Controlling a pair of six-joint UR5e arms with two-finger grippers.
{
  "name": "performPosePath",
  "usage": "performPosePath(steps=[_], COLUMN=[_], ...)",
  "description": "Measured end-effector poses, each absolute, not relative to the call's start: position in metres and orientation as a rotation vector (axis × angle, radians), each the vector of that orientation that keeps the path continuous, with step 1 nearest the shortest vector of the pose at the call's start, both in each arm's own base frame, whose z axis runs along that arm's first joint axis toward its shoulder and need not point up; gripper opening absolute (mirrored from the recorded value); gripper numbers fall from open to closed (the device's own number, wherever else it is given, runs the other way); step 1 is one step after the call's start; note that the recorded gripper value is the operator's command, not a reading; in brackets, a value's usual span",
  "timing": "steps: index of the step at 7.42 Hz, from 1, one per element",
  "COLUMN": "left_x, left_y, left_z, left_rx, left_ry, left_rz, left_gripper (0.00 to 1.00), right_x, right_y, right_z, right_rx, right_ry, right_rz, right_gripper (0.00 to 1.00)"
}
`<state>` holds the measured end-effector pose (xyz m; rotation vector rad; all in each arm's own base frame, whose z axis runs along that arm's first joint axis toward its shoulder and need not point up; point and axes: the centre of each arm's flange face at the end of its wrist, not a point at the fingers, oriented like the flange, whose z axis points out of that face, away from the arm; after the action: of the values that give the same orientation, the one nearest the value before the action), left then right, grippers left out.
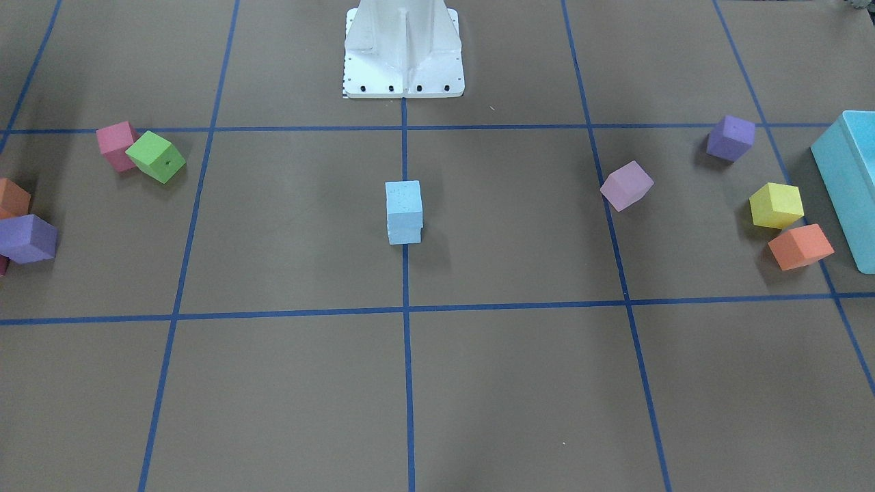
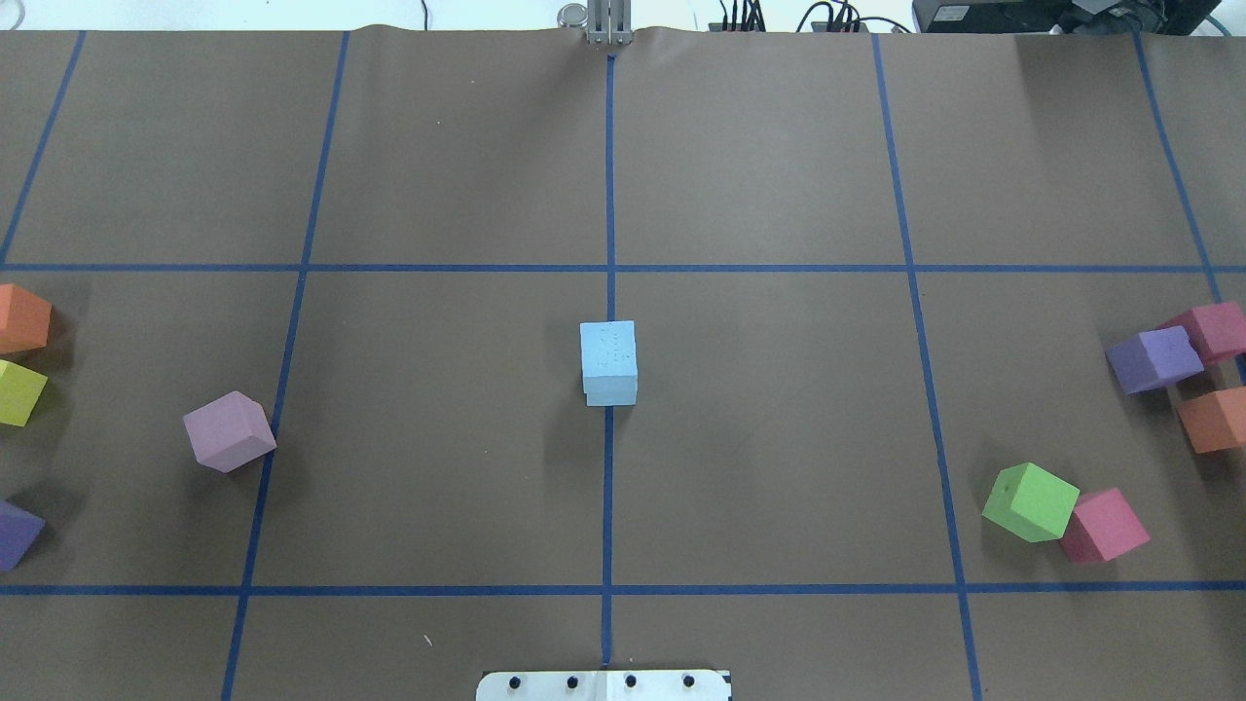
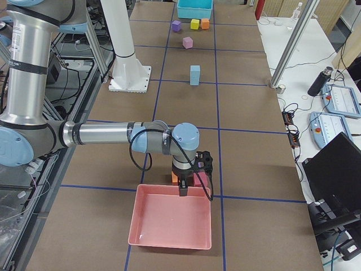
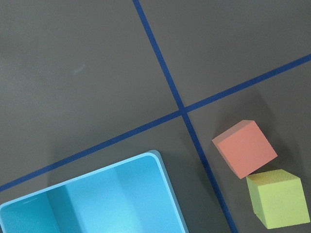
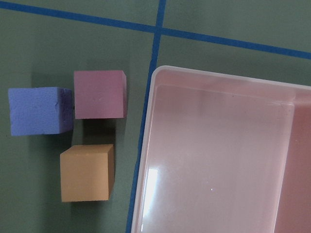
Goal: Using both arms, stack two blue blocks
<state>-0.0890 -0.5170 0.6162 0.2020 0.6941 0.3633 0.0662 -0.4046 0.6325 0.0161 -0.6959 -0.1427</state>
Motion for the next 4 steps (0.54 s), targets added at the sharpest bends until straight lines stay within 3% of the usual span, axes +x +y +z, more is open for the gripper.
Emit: performPosePath(steps=[4], left_x=[-0.0888], left_y=[-0.5121], left_z=[0.6222], left_rx=[0.189], left_ry=[0.697], left_rz=[0.355], left_gripper=[0.98], right_x=[0.0662], right_y=[-0.4046], right_z=[0.6332], right_rx=[0.014], right_ry=[-0.696], right_rz=[-0.141], right_gripper=[1.00])
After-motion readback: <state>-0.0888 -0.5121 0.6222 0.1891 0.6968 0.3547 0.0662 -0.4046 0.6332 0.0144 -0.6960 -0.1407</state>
